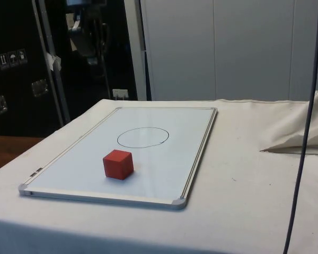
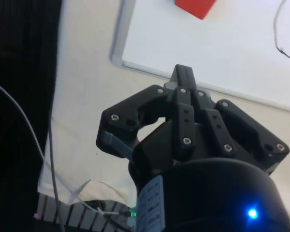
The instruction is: Push the cube into the marked area.
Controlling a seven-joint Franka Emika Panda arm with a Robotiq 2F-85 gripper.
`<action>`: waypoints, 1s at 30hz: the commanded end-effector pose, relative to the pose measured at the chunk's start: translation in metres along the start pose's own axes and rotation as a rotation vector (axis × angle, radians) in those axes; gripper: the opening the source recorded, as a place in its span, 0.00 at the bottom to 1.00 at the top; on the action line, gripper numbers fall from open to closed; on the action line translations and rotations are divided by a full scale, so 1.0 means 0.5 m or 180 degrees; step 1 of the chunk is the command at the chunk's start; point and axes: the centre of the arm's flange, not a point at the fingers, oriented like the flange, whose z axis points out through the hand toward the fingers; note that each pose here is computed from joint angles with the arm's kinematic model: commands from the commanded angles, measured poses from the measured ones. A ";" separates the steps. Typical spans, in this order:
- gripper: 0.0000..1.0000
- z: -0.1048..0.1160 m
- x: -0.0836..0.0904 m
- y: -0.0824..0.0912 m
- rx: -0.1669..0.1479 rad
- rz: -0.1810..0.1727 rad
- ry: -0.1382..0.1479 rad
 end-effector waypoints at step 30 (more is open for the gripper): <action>0.00 0.193 -0.029 -0.077 0.0186 0.0152 0.0113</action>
